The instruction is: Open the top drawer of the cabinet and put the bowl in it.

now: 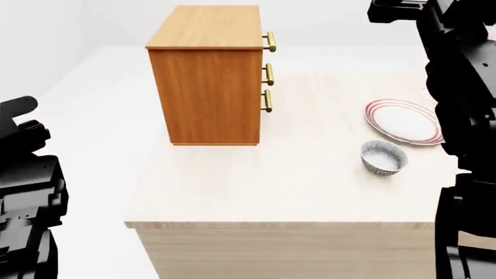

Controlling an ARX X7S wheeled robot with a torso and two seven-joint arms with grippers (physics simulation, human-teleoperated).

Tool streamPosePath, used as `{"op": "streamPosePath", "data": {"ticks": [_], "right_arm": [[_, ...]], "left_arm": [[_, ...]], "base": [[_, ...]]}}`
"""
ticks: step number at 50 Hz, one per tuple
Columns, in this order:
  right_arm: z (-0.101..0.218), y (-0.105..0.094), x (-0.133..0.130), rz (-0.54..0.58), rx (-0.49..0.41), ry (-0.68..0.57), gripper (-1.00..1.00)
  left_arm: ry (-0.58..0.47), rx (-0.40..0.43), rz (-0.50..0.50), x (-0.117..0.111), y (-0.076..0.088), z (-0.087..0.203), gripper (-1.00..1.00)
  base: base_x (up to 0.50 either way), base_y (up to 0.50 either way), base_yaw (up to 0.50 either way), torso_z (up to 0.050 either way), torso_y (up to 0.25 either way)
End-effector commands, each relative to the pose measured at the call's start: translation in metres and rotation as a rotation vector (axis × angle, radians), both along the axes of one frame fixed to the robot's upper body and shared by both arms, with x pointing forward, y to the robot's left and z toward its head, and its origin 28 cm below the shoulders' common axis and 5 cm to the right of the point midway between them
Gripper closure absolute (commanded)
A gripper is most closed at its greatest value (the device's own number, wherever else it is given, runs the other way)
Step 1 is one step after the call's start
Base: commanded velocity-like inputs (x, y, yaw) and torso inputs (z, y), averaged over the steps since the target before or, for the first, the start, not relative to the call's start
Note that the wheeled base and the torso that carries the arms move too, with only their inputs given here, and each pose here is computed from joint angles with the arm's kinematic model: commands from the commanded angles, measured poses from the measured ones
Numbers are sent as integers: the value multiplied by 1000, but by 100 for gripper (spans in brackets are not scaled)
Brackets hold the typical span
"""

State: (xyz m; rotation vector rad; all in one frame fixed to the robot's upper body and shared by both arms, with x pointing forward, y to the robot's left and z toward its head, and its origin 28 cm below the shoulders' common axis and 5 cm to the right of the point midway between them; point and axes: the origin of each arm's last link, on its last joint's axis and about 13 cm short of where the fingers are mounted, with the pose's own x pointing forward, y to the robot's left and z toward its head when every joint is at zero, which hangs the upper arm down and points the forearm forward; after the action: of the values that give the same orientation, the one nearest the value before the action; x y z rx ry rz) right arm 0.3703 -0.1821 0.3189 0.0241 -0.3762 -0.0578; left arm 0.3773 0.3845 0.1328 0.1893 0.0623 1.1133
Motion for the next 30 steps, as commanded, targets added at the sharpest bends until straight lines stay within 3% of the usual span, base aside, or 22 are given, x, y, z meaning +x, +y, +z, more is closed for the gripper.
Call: {"op": "streamPosePath", "data": {"ticks": [1, 14, 30], "right_arm": [[2, -6, 17, 22, 58, 129, -100], [-6, -12, 19, -9, 108, 210, -100], [-10, -15, 20, -32, 126, 224, -100]], "left_arm": [[41, -3, 18, 0, 4, 4, -100], [17, 10, 10, 1, 9, 14, -100], [39, 5, 17, -2, 8, 4, -100]], "base": [[0, 0, 0, 0, 0], [43, 0, 0, 0, 0], [500, 0, 0, 0, 0]]}}
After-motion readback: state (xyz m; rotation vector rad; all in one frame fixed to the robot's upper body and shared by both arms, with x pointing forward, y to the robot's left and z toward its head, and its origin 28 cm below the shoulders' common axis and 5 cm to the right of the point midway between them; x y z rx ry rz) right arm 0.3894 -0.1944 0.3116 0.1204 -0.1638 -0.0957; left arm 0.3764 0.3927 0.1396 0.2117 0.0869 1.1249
